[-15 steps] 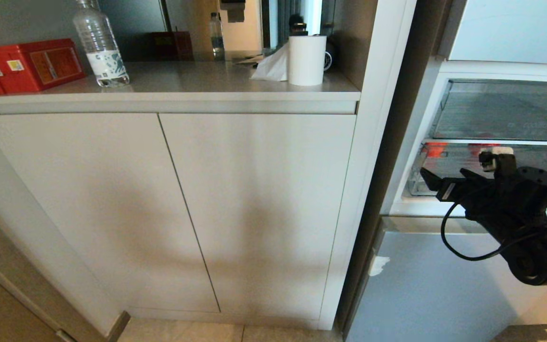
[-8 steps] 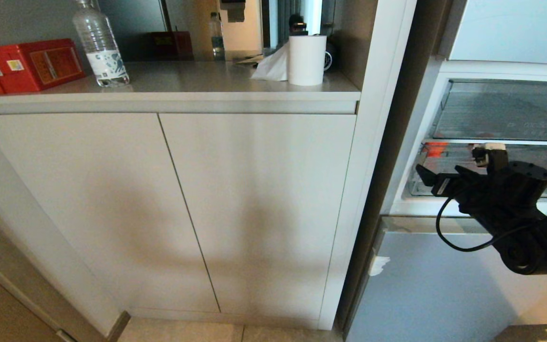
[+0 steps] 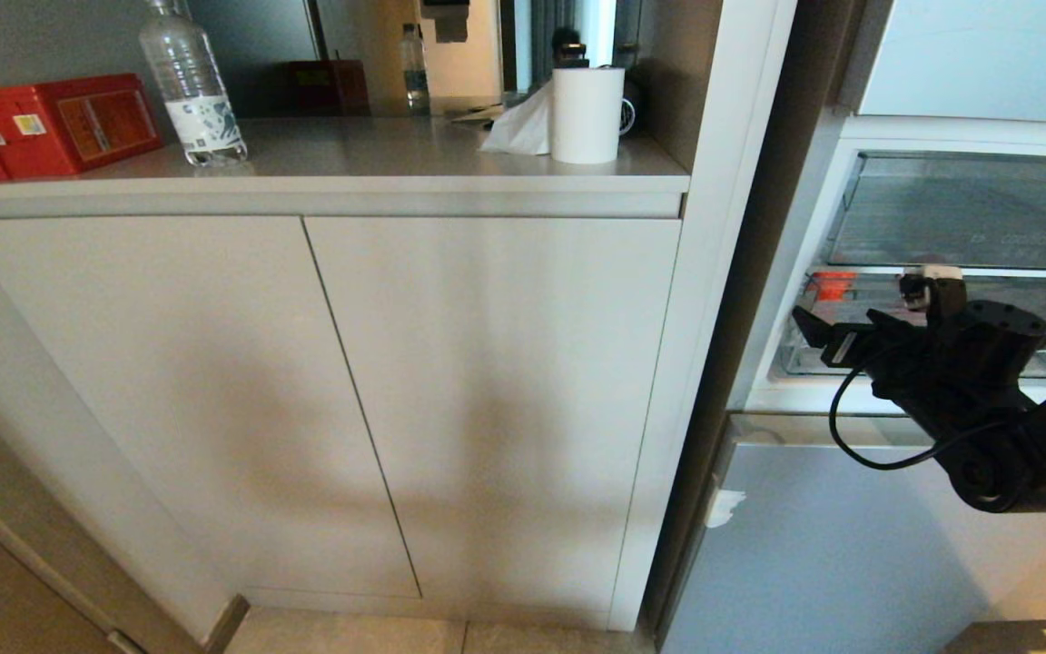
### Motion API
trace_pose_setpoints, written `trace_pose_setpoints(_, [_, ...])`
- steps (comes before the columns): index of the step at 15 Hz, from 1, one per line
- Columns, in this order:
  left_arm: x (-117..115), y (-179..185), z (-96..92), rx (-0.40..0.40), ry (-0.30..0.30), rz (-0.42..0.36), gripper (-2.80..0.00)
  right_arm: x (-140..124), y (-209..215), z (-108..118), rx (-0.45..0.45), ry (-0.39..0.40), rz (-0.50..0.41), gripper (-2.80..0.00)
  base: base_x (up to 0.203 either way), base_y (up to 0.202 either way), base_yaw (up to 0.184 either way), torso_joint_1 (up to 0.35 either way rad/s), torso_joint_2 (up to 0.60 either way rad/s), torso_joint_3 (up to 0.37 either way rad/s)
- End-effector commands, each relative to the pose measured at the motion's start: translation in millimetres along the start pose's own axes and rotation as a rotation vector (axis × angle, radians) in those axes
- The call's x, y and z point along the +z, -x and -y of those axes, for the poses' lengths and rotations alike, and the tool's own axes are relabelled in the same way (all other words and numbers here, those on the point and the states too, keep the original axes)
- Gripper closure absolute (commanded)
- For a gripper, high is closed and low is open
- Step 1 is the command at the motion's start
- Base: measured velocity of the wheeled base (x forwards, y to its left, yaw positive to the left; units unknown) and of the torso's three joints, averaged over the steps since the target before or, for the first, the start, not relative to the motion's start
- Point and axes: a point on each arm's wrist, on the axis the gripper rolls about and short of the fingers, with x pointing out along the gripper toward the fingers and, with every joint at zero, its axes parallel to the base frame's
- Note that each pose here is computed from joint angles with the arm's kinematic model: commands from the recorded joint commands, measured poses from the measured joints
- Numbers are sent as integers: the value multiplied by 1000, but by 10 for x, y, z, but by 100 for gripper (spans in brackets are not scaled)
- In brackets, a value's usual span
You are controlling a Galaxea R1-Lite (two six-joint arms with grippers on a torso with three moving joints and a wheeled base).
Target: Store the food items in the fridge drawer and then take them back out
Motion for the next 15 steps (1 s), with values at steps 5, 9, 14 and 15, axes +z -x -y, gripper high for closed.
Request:
trace_pose_setpoints(5, [-2,-1,0,1,0,-1,0,-23,-106,-101,26,-5,-7,0,0,0,0,0,0,0])
trace_pose_setpoints(9, [-2,-1,0,1,0,-1,0,-15,-112,-174,32,-26,-7,0,0,0,0,0,0,0])
trace_pose_setpoints(14, [2,0,0,1,0,0,0,13,-68,-188,-3,-28,-3,0,0,0,0,0,0,0])
trace_pose_setpoints(15, [-2,-1,0,1,0,-1,0,22,-16,-193,-6,-30,-13,0,0,0,0,0,0,0])
